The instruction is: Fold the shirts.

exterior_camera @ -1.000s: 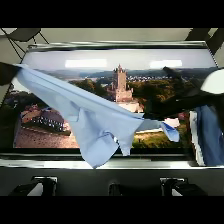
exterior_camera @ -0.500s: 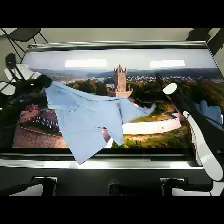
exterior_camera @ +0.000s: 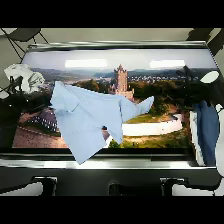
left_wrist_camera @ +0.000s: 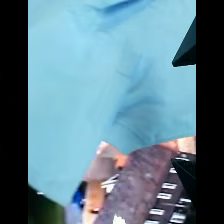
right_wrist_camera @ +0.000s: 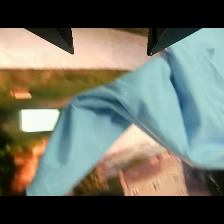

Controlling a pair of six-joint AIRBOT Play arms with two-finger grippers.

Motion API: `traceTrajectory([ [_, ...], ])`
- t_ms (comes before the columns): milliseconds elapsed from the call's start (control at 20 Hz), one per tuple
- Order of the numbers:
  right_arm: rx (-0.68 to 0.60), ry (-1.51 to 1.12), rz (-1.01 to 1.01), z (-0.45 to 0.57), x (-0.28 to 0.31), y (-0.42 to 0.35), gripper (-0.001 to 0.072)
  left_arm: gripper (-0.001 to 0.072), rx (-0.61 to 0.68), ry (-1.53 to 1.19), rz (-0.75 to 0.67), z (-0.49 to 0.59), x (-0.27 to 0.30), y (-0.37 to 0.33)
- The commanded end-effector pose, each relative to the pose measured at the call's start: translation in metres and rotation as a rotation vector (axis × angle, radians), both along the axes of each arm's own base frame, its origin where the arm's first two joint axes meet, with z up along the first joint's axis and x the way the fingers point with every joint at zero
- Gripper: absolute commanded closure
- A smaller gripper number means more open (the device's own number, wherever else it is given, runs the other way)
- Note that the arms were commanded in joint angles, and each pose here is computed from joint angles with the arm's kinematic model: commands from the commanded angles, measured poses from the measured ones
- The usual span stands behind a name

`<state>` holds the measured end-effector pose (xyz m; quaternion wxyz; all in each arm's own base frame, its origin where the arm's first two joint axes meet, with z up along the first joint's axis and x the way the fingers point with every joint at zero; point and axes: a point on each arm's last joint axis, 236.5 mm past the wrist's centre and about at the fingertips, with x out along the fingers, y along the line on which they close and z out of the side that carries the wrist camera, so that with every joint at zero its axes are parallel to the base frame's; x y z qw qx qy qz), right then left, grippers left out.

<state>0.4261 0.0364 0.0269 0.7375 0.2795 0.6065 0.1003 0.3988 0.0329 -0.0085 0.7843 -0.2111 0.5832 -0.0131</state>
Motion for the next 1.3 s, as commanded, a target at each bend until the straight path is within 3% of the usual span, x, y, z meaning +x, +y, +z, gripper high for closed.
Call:
traceTrajectory([
  [0, -0.008, 0.287, 0.104, -0.034, -0.079, -0.008, 0.0142, -0.0013, -0.079, 0.231, -0.001, -0.036, -0.064, -0.006],
  [100, 0.0, 0.329, 0.18, -0.052, -0.097, 0.015, 0.0132, -0.0013, -0.158, 0.276, -0.024, -0.051, -0.084, -0.028],
  [200, -0.013, 0.331, 0.235, -0.062, -0.103, 0.039, 0.0064, -0.0013, -0.249, 0.292, -0.049, -0.06, -0.098, -0.051],
  [250, -0.022, 0.326, 0.269, -0.064, -0.104, 0.051, 0.004, 0.0032, -0.276, 0.294, -0.06, -0.063, -0.103, -0.058],
  [500, -0.055, 0.274, 0.388, -0.068, -0.107, 0.095, 0.003, 0.0045, -0.294, 0.202, -0.068, -0.052, -0.081, -0.061],
  [700, -0.055, 0.262, 0.423, -0.067, -0.11, 0.111, 0.0031, 0.0046, -0.228, 0.012, -0.051, -0.008, -0.022, -0.041],
  [900, -0.002, 0.242, 0.404, -0.062, -0.105, 0.122, 0.0031, 0.0046, -0.137, -0.26, 0.176, 0.038, 0.073, 0.009],
  [1050, 0.072, 0.231, 0.384, -0.053, -0.102, 0.138, 0.0024, 0.0045, -0.139, -0.336, 0.244, 0.047, 0.14, 0.033],
  [1250, 0.054, 0.2, 0.339, -0.056, -0.09, 0.135, 0.0013, 0.0043, -0.169, -0.331, 0.282, 0.015, 0.202, 0.052],
])
